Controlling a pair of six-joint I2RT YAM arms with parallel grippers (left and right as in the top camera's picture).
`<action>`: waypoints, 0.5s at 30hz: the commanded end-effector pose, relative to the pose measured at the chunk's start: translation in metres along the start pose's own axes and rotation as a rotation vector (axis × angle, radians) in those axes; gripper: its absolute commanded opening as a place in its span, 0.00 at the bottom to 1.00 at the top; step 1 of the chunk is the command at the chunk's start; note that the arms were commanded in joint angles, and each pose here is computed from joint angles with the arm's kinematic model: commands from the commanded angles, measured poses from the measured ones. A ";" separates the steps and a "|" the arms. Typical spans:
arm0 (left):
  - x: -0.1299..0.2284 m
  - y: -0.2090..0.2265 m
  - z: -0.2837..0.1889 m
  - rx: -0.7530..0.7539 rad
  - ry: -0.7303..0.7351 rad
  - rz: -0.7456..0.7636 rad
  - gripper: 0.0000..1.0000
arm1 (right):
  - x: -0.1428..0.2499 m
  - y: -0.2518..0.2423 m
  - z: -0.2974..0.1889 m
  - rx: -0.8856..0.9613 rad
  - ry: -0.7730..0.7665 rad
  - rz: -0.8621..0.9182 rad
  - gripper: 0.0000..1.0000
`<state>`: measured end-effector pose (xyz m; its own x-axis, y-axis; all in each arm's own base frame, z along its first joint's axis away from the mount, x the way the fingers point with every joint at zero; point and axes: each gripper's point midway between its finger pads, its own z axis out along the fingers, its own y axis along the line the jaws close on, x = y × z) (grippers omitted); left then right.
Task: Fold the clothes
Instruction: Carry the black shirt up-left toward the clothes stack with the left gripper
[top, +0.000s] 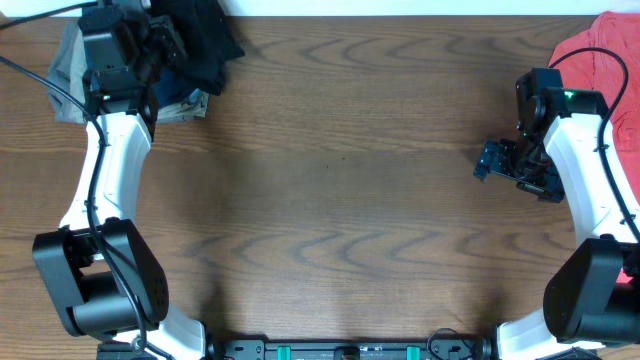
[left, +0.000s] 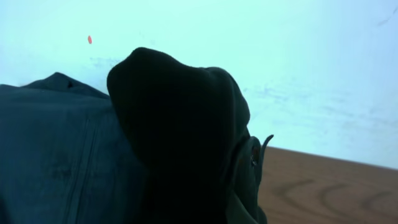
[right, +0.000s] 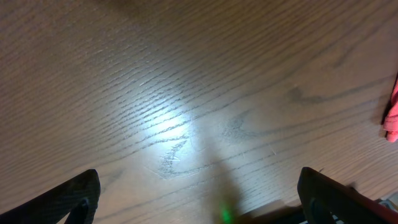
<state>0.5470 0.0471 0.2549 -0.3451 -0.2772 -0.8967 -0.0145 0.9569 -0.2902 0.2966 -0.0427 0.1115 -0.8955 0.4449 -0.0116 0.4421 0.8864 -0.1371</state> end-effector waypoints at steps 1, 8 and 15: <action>-0.034 -0.008 -0.007 0.029 -0.095 -0.053 0.06 | -0.003 0.002 -0.002 0.007 -0.012 -0.017 0.99; -0.047 -0.011 -0.008 0.052 -0.144 -0.147 0.06 | -0.003 0.002 -0.002 0.007 -0.012 -0.017 0.99; -0.046 0.012 -0.004 -0.067 -0.171 -0.157 0.06 | -0.003 0.002 -0.002 0.007 -0.012 -0.017 0.99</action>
<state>0.5540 0.0544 0.2762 -0.2456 -0.4178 -0.8747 -0.0622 0.9073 -0.4159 0.2967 -0.0427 0.1116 -0.8955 0.4449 -0.0120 0.4422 0.8864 -0.1369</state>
